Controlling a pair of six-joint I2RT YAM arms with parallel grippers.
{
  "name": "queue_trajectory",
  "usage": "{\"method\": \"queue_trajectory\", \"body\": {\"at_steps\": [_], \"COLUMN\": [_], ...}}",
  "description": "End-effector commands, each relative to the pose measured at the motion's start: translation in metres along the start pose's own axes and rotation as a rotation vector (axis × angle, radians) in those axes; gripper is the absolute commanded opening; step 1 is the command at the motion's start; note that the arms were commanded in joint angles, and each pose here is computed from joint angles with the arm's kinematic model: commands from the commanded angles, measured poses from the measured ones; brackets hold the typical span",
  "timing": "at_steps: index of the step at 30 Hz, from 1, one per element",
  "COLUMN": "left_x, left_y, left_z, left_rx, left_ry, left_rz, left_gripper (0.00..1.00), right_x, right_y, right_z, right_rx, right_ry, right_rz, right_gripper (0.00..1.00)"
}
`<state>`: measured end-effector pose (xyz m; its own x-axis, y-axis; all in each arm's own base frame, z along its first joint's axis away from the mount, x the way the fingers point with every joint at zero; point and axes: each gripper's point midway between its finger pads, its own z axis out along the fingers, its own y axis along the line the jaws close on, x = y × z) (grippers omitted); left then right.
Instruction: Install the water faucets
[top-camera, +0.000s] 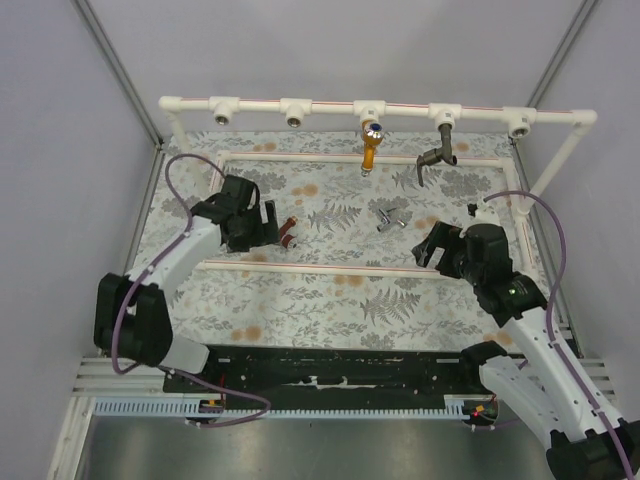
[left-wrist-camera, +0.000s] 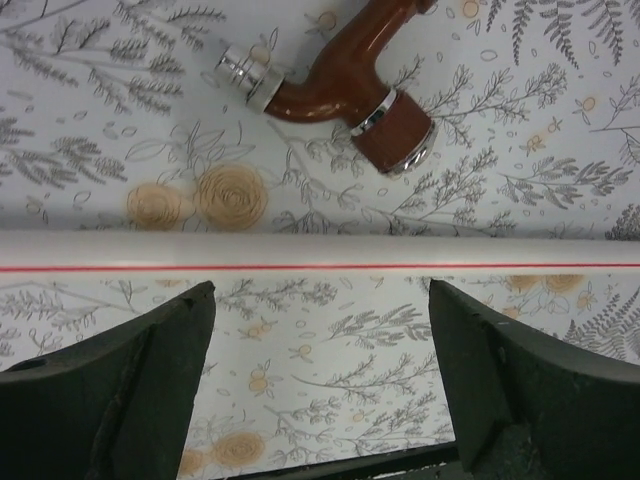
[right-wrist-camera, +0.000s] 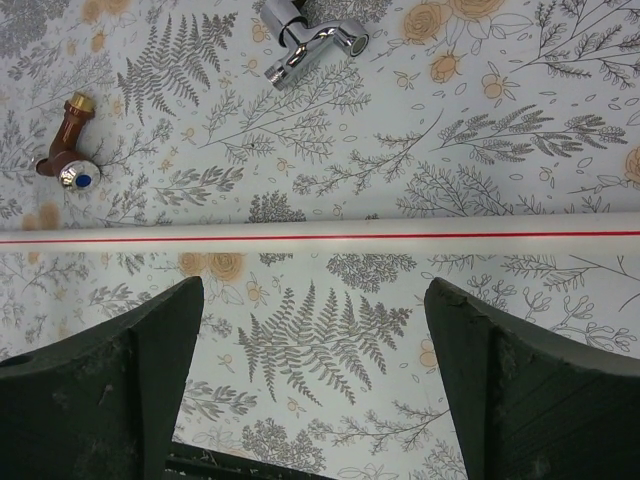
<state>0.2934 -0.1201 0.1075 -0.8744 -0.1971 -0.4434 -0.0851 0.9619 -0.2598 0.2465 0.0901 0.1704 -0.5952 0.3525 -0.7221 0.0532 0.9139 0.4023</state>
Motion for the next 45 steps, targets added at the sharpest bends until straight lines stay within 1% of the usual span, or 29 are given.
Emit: {"method": "queue_trajectory", "body": {"at_steps": [1,2,4,7,11,12,13,17,19,20,23,26,28,29,30,32,33,34,37,39,42,45], "left_x": [-0.036,-0.037,-0.049,-0.062,-0.080,-0.079,-0.081,-0.068,-0.056,-0.050,-0.036,-0.026,-0.023,-0.024,-0.024,-0.025,-0.026,-0.035,-0.049,-0.062,-0.077,-0.078], "left_y": [-0.027,-0.027,-0.031,-0.023,-0.028,-0.028,-0.030,-0.029,-0.031,-0.033,-0.038,-0.044,-0.050,-0.055,-0.061,-0.077,-0.082,-0.091,-0.113,-0.130,-0.147,-0.153], "left_z": [0.023,0.035,0.049,0.075,0.103,0.113,0.119,0.136,0.142,0.144,0.148,0.148,0.143,0.139,0.134,0.118,0.110,0.097,0.054,0.026,-0.014,-0.043], "left_rx": [0.022,0.004,-0.019,-0.091,-0.097,-0.095,-0.091,-0.074,-0.051,-0.042,-0.036,-0.012,0.020,0.041,0.072,0.150,0.174,0.208,0.307,0.398,0.532,0.635], "left_ry": [-0.004,0.018,0.020,0.038,0.050,0.070,0.079,0.180,0.228,0.249,0.287,0.316,0.319,0.307,0.296,0.259,0.232,0.177,0.050,-0.046,-0.159,-0.208], "left_rz": [0.110,0.123,0.165,0.220,0.308,0.328,0.344,0.405,0.422,0.428,0.439,0.433,0.404,0.388,0.364,0.313,0.286,0.252,0.110,0.002,-0.182,-0.366], "left_gripper": [0.91,0.89,0.88,0.85,0.76,0.71,0.68,0.64,0.54,0.52,0.50,0.31,0.17,0.07,0.02,0.02,0.02,0.02,0.02,0.02,0.02,0.02], "right_x": [-0.002,-0.001,0.001,0.006,0.008,0.010,0.011,0.013,0.013,0.014,0.012,0.010,0.005,0.003,0.000,-0.011,-0.017,-0.021,-0.029,-0.029,-0.023,-0.014], "right_y": [0.009,0.009,0.007,0.005,0.004,0.003,0.002,-0.001,-0.003,-0.004,-0.005,-0.004,0.001,0.009,0.017,0.024,0.026,0.028,0.038,0.049,0.065,0.087], "right_z": [-0.006,-0.008,-0.012,-0.017,-0.024,-0.026,-0.028,-0.034,-0.035,-0.036,-0.036,-0.035,-0.035,-0.037,-0.041,-0.046,-0.048,-0.051,-0.057,-0.055,-0.048,-0.049], "right_rx": [-0.059,-0.060,-0.057,-0.059,-0.060,-0.056,-0.055,-0.046,-0.034,-0.030,-0.026,-0.026,-0.057,-0.106,-0.158,-0.208,-0.212,-0.226,-0.279,-0.338,-0.417,-0.564], "right_ry": [-0.025,-0.023,-0.021,-0.018,-0.017,-0.013,-0.009,-0.006,-0.006,-0.007,-0.011,-0.008,-0.021,-0.027,-0.039,-0.100,-0.134,-0.163,-0.221,-0.217,-0.173,-0.135], "right_rz": [0.002,0.005,0.008,0.019,0.026,0.029,0.028,0.028,0.028,0.026,0.015,-0.007,-0.046,-0.097,-0.143,-0.235,-0.238,-0.237,-0.214,-0.220,-0.210,-0.236], "right_gripper": [0.98,0.98,0.98,0.98,0.98,0.98,0.98,0.98,0.98,0.98,0.98,0.98,0.98,0.98,0.98,0.98,0.98,0.98,0.98,0.98,0.98,0.98]}}
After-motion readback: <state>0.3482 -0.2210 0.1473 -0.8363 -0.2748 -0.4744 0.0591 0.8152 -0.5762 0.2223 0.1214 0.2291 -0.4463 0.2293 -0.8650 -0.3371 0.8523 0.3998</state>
